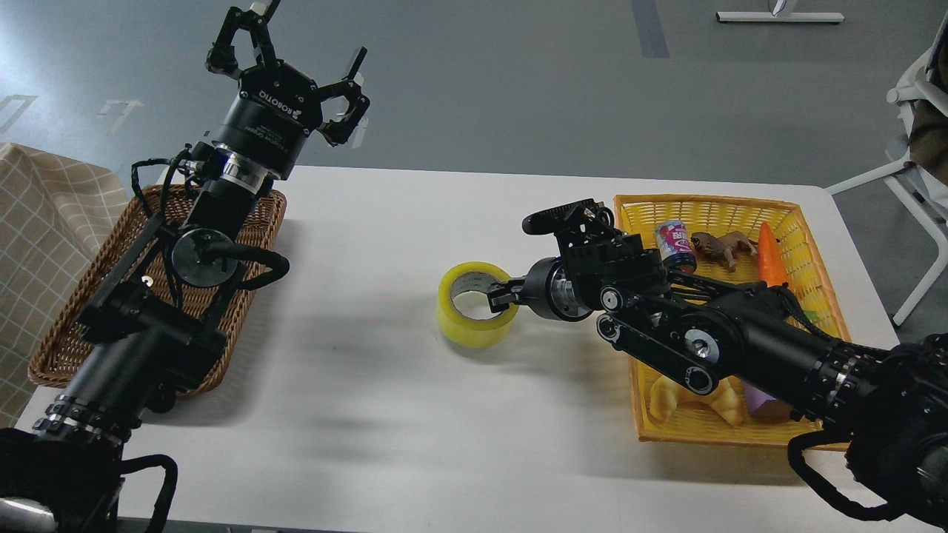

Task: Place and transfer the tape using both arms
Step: 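Set the tape roll on the table and open the right gripper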

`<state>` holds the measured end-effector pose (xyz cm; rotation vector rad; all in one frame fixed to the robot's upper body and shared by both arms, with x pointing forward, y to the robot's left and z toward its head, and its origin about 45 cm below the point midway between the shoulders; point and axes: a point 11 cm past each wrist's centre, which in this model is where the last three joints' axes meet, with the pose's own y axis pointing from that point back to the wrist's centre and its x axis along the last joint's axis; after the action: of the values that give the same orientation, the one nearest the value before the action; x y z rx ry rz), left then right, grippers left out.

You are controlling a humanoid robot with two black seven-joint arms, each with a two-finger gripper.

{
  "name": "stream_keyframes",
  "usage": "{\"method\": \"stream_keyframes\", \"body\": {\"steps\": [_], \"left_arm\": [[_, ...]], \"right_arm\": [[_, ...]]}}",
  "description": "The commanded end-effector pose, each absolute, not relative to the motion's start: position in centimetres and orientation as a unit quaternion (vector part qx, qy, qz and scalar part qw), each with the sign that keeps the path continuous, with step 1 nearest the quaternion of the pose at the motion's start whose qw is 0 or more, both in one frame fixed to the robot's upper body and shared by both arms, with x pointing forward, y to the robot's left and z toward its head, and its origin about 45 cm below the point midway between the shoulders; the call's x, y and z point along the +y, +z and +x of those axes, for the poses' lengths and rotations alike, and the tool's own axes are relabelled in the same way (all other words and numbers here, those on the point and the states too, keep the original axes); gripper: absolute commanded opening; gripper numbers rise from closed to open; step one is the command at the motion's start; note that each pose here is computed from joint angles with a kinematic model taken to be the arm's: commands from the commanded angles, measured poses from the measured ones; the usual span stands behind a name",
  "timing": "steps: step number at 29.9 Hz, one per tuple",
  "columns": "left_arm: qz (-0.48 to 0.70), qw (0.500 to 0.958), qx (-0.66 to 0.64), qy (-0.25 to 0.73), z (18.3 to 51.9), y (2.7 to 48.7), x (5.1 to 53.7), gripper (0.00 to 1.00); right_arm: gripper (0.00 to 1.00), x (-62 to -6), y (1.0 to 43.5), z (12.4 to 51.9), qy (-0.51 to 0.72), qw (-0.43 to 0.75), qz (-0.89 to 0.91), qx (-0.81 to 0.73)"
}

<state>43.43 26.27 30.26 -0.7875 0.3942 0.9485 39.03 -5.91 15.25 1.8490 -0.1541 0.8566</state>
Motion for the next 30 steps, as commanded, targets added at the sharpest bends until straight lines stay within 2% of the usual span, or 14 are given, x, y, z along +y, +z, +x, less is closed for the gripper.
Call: {"method": "stream_keyframes", "body": {"steps": [1, 4, 6, 9, 10, 11, 12, 13, 14, 23, 30], "left_arm": [[-0.367, 0.798, 0.184, 0.441, 43.4, 30.2, 26.2, 0.98], [-0.367, 0.798, 0.184, 0.441, 43.4, 30.2, 26.2, 0.98], [-0.367, 0.798, 0.184, 0.442, 43.4, 30.3, 26.3, 0.98], [-0.367, 0.798, 0.183, 0.442, 43.4, 30.3, 26.3, 0.98], [-0.367, 0.798, 0.183, 0.442, 43.4, 30.3, 26.3, 0.98], [-0.367, 0.798, 0.184, 0.441, 43.4, 30.2, 26.2, 0.98], [-0.367, 0.798, 0.183, 0.441, 43.4, 30.3, 26.3, 0.98], [-0.368, 0.797, 0.184, 0.442, 43.4, 30.2, 26.2, 0.98], [-0.367, 0.798, 0.184, 0.441, 43.4, 30.2, 26.2, 0.98], [-0.366, 0.798, 0.184, 0.442, 43.4, 30.2, 26.2, 0.98], [-0.363, 0.799, 0.180, 0.444, 43.4, 30.4, 26.6, 0.98]], "right_arm": [[0.36, -5.9, 15.3, 39.0, 0.357, 0.521, 0.773, -0.065], [0.37, -5.9, 15.3, 39.0, 0.357, 0.520, 0.773, -0.065], [0.43, -5.9, 15.3, 39.0, 0.357, 0.520, 0.773, -0.065], [0.46, -5.8, 15.4, 39.1, 0.356, 0.519, 0.774, -0.067], [0.51, -5.8, 15.4, 39.1, 0.355, 0.519, 0.775, -0.067], [0.67, -5.8, 15.5, 39.2, 0.355, 0.518, 0.775, -0.069], [0.75, -5.8, 15.6, 39.2, 0.355, 0.517, 0.775, -0.069], [0.89, -5.7, 15.8, 39.3, 0.356, 0.516, 0.776, -0.070], [0.99, -5.6, 16.0, 39.4, 0.358, 0.515, 0.776, -0.071], [1.00, -4.9, 19.2, 40.5, 0.368, 0.484, 0.787, -0.099], [1.00, -7.9, 22.9, 42.2, 0.360, 0.457, 0.800, -0.150]]}}
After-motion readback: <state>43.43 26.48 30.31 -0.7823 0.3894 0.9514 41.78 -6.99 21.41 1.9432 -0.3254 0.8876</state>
